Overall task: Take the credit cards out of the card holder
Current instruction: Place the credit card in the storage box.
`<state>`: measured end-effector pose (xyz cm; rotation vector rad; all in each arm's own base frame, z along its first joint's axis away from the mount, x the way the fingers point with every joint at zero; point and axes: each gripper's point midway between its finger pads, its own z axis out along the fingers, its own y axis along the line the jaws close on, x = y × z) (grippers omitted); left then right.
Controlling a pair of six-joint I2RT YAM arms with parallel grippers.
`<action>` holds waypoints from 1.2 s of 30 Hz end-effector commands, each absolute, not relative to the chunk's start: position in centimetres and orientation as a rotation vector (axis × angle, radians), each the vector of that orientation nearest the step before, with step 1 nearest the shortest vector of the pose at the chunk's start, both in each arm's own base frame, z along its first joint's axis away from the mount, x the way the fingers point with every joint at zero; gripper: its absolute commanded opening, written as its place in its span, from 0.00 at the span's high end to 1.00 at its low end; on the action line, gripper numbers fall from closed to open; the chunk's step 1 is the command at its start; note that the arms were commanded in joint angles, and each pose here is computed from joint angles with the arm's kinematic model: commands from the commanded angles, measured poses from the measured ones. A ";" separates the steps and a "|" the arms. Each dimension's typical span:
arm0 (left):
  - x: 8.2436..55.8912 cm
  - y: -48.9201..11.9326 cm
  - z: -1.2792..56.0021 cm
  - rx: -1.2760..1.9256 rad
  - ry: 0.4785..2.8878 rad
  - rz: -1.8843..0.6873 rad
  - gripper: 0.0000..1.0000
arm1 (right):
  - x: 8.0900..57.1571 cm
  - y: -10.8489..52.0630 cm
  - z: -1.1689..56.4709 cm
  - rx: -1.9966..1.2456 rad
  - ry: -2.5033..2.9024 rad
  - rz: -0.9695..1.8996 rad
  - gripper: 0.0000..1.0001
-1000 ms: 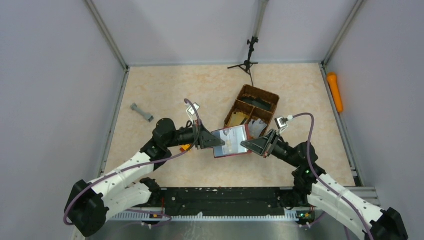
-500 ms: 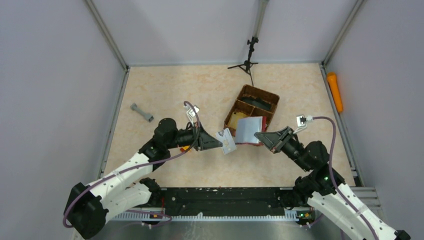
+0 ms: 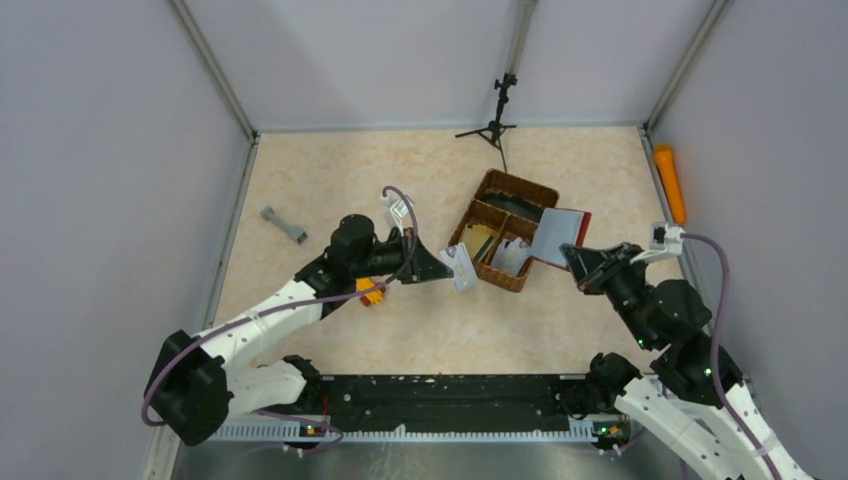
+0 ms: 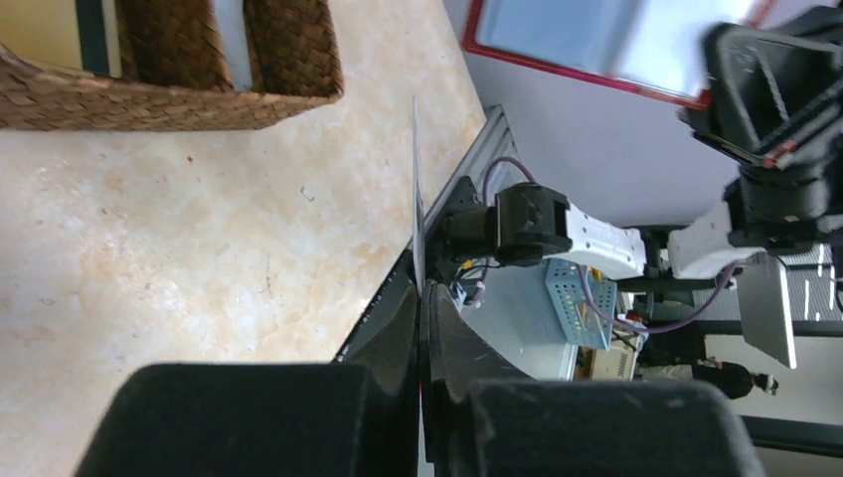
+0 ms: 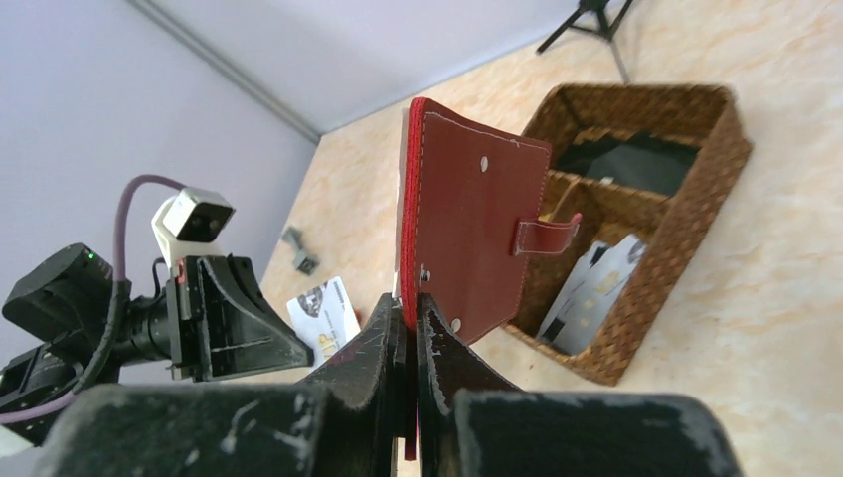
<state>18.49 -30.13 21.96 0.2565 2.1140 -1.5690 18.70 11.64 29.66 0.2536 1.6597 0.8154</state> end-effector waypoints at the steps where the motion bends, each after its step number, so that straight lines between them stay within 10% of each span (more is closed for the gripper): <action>1: 21.5 -31.1 22.9 0.241 2.080 -1.495 1.00 | 18.5 7.8 32.2 0.292 1.574 0.651 1.00; 36: 31.6 -44.4 13.4 0.569 2.674 -1.154 1.00 | 17.6 4.3 36.0 0.295 1.405 0.536 1.00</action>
